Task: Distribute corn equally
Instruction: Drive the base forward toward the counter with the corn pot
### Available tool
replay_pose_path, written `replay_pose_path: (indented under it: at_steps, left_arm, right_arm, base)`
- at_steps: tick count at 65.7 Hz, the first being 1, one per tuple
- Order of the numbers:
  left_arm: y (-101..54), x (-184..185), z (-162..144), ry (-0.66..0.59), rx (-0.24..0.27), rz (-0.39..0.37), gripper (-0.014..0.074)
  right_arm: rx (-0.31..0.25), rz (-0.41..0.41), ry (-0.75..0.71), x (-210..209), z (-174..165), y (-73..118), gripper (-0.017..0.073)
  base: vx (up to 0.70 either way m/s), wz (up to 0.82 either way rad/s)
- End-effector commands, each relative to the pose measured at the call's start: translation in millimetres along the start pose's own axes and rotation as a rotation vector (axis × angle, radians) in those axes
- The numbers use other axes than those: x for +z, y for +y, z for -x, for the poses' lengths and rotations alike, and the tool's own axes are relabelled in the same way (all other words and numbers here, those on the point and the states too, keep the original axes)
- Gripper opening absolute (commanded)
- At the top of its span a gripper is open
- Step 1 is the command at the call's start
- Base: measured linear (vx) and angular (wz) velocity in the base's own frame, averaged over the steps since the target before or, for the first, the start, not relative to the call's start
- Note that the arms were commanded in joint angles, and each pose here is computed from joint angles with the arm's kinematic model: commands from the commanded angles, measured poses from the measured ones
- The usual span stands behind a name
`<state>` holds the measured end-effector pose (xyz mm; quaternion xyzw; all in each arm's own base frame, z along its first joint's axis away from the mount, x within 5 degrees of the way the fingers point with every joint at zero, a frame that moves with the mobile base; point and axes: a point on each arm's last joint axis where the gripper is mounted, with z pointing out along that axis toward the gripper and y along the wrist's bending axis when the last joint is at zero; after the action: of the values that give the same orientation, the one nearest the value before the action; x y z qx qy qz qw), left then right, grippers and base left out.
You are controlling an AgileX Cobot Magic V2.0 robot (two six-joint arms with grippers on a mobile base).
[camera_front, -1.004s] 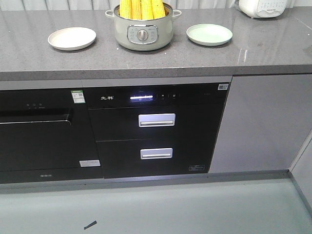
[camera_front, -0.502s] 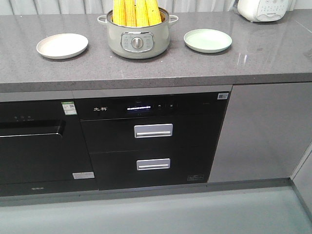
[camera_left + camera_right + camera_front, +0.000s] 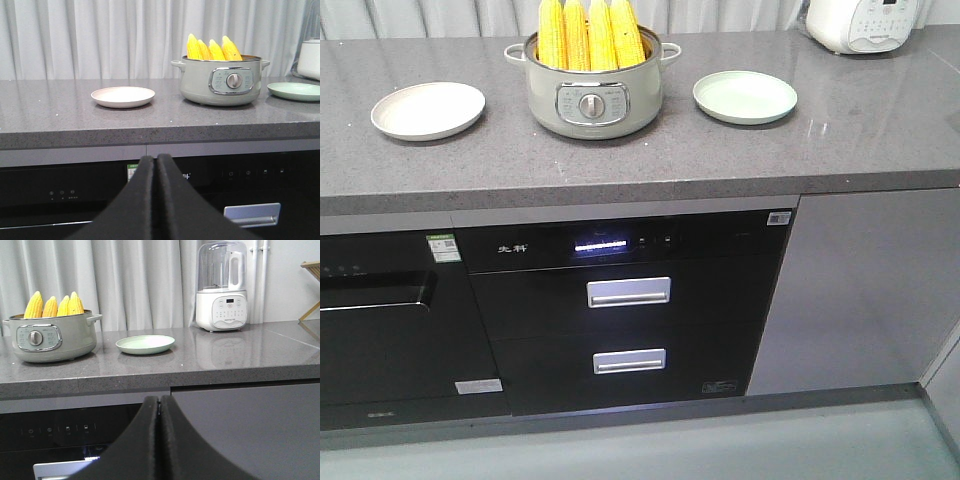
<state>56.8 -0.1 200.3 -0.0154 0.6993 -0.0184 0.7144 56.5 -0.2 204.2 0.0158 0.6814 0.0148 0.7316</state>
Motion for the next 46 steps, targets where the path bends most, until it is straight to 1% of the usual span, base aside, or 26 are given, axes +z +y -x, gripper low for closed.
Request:
replay_pose_path:
  at_steps: [1,46]
  left_arm:
    - [-0.7,-1.2,4.3,-0.08,-0.011,-0.009,-0.0006]
    - [-0.7,-1.2,4.3,-0.08,-0.011,-0.009,-0.0006]
  right_arm:
    - [-0.008,0.0,-0.063,-0.2,3.6,0.0,-0.001]
    - [-0.008,0.0,-0.063,-0.2,3.6,0.0,-0.001]
  base:
    - [0.13,-0.01]
    - [0.15,0.02]
